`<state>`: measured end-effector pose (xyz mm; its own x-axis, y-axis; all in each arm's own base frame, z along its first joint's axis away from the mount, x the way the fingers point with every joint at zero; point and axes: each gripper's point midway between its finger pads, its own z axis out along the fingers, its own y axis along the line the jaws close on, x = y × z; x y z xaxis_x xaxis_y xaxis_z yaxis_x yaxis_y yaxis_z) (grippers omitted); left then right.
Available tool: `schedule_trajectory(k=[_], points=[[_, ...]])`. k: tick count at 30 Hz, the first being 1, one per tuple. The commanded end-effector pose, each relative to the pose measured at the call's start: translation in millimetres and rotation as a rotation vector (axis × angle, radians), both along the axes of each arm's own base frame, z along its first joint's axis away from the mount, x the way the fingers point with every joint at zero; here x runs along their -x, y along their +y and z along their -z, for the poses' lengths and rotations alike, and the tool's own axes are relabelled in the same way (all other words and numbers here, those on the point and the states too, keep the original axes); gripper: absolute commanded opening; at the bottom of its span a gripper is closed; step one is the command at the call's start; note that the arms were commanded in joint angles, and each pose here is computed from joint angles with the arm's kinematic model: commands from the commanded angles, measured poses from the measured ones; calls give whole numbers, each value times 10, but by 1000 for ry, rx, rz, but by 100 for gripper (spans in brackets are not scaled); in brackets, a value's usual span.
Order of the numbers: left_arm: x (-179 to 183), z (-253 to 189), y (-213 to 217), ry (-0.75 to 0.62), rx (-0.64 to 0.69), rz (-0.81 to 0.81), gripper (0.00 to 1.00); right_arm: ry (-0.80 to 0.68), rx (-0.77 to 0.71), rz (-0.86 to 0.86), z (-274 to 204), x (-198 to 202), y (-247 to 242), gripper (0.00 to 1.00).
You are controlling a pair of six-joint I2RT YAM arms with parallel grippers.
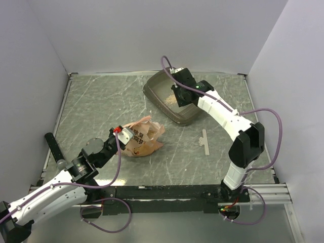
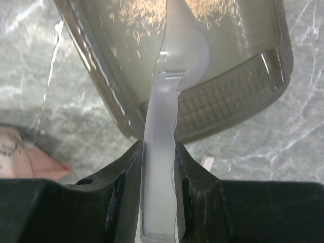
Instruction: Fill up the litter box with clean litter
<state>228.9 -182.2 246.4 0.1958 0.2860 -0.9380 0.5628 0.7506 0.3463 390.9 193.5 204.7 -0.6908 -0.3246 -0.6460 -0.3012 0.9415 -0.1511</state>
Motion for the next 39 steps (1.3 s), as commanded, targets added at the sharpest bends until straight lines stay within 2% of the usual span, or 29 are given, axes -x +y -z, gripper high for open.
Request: schedule_trajectory(k=[1,3,10,13,18,22,29,39], points=[[43,-217,-27,-50,64,20,1,-88,-60,-16,-511,261,-128,0],[62,-222,-48,-53,66,35,1,-82,-172,-74,-680,512,-46,0],[120,-253,-88,-66,68,75,1,-12,-406,-253,-986,1370,68,0],[189,-302,-119,-87,79,116,1,0,-463,-310,-1097,1676,53,0],[275,-367,-137,-119,97,161,1,117,-549,-436,-1174,2118,158,0],[315,-415,-140,-132,111,180,1,195,-547,-473,-1137,2269,194,0],[344,-431,-148,-134,113,195,1,250,-519,-489,-1049,2329,196,0],[365,-408,-187,-128,102,216,1,350,-516,-551,-920,2316,481,0]])
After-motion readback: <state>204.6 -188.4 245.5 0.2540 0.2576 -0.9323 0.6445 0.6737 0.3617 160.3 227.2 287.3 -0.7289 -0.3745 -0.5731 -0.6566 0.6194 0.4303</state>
